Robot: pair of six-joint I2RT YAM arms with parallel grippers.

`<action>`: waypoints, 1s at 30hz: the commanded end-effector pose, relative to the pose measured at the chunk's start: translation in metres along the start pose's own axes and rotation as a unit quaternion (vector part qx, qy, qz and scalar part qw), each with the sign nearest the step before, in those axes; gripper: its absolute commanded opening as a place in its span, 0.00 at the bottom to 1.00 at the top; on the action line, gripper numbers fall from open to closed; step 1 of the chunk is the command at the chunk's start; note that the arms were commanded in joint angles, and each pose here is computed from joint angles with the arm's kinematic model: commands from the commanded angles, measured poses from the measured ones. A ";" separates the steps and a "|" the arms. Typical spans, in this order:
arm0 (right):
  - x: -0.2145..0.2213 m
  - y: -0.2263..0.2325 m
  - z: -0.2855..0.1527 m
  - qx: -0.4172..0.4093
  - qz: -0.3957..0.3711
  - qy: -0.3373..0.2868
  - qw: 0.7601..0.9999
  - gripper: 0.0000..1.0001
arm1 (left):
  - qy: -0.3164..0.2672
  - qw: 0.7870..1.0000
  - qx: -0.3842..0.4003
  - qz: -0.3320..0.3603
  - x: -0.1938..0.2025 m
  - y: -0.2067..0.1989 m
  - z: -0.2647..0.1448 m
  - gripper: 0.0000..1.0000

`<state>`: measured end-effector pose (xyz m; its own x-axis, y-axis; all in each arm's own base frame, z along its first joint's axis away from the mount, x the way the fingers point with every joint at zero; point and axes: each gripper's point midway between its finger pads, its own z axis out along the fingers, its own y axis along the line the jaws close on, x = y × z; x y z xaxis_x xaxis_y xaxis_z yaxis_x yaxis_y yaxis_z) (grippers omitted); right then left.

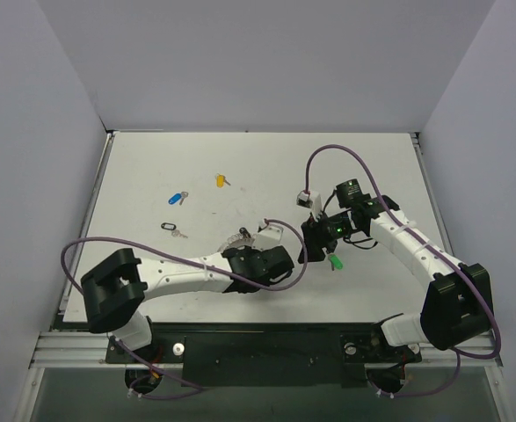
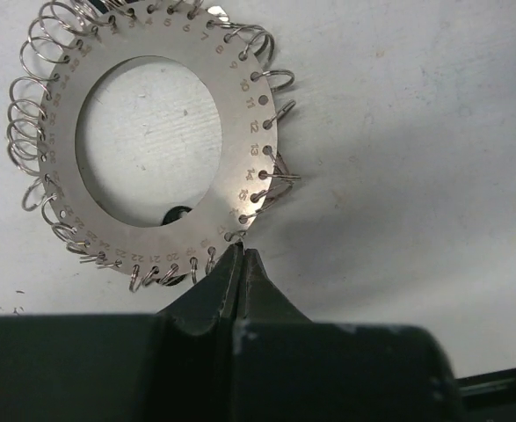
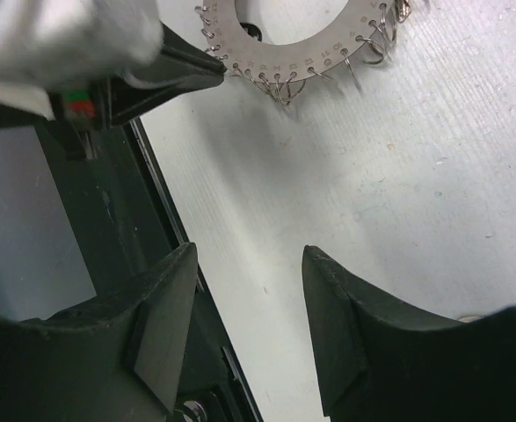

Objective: Put the keys on the keyring

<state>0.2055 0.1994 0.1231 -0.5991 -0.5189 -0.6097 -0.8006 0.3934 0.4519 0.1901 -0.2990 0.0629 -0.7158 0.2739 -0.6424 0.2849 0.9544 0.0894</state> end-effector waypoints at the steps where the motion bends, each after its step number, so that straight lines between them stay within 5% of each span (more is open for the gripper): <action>1: -0.001 0.008 -0.001 -0.022 -0.001 0.000 1.000 0.47 | -0.031 0.994 0.065 -0.081 -0.024 0.000 -0.013 0.00; 8: 0.001 0.011 0.001 -0.032 -0.011 0.001 0.999 0.47 | -0.051 0.956 0.175 -0.230 -0.041 0.009 -0.017 0.00; 18: 0.004 0.018 0.005 -0.049 -0.028 0.007 0.998 0.47 | -0.049 0.930 0.213 -0.295 -0.039 0.013 -0.016 0.00; 30: 0.006 0.018 0.007 -0.049 -0.026 0.011 0.998 0.48 | 0.017 0.956 0.163 -0.245 0.001 0.017 0.011 0.00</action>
<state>0.1970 0.2055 0.1230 -0.5545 -0.5469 -0.6273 -0.8311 0.3248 0.4515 0.2022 -0.2794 0.0634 -0.8131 -0.2330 -0.5335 0.0748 0.8670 -0.4926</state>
